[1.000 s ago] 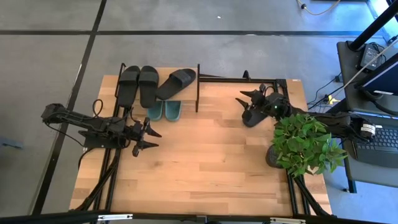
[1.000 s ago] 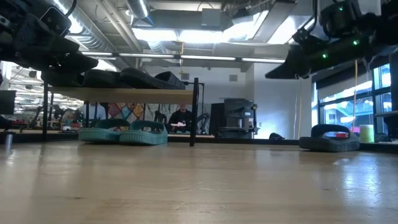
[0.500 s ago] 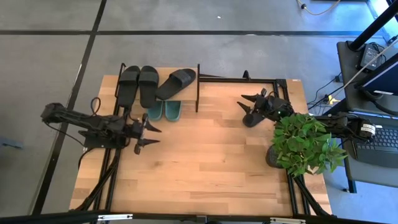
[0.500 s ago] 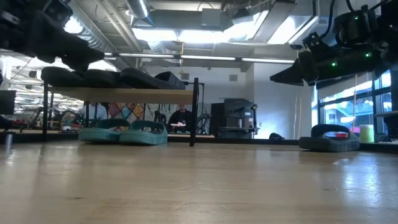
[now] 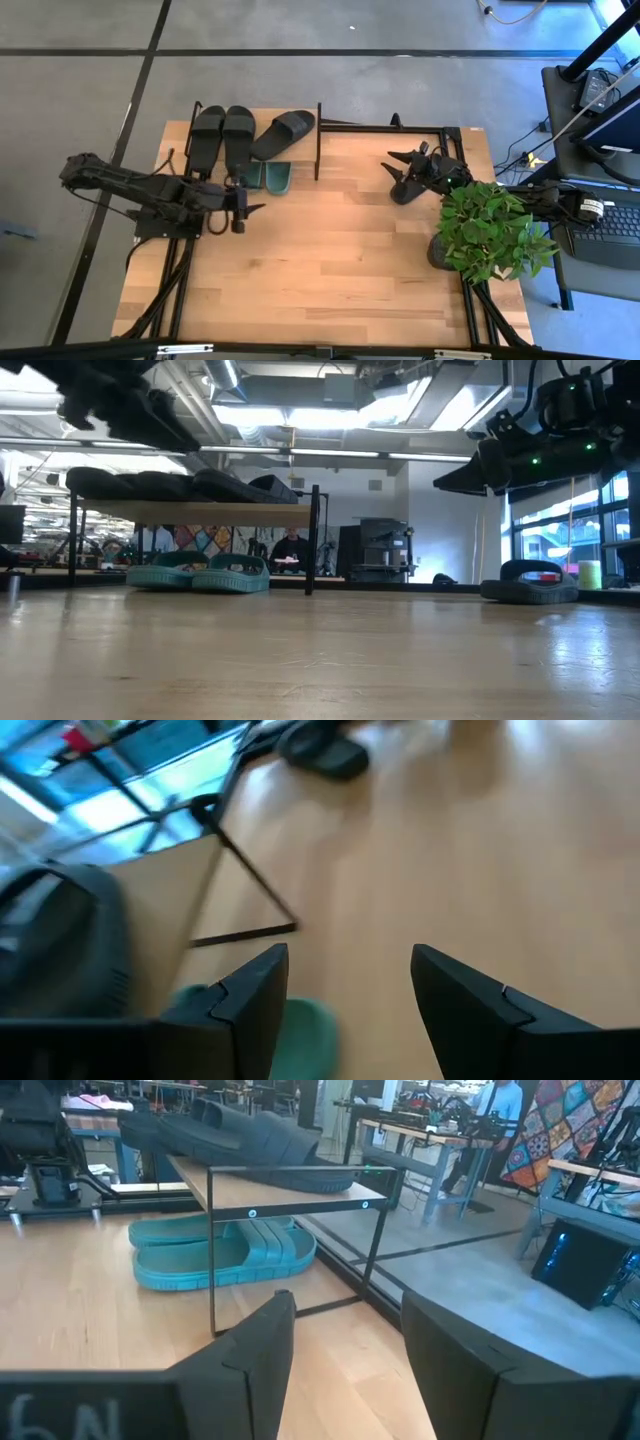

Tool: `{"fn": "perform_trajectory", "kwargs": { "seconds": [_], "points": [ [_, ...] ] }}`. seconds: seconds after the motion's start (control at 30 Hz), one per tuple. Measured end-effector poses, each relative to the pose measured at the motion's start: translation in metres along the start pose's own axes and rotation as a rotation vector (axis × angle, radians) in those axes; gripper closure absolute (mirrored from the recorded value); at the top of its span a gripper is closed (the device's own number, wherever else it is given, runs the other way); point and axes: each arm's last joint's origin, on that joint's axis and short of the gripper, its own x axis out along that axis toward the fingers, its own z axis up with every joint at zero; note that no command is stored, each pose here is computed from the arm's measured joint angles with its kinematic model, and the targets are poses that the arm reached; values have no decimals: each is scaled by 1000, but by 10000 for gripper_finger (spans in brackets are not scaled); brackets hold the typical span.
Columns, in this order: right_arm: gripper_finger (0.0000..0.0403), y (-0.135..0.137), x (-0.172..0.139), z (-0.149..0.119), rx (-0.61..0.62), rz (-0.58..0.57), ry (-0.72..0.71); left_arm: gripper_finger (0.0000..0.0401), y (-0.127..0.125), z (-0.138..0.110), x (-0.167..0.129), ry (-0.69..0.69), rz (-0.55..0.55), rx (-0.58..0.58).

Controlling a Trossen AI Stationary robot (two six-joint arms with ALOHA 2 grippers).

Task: Pick and place slides into the shelf
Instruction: Put the black slipper on the shelf

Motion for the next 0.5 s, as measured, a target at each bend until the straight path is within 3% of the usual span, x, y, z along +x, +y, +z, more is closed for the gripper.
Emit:
{"fn": "perform_trajectory", "kwargs": {
  "seconds": [0.23, 0.5],
  "points": [
    [217, 0, 0, 0, -3, -1, 4, 196, 2, 24, 17, 149, 178, 199],
    [217, 0, 0, -3, -8, 1, 28, 196, 12, 30, 34, 263, 280, 260]
  ]
}}
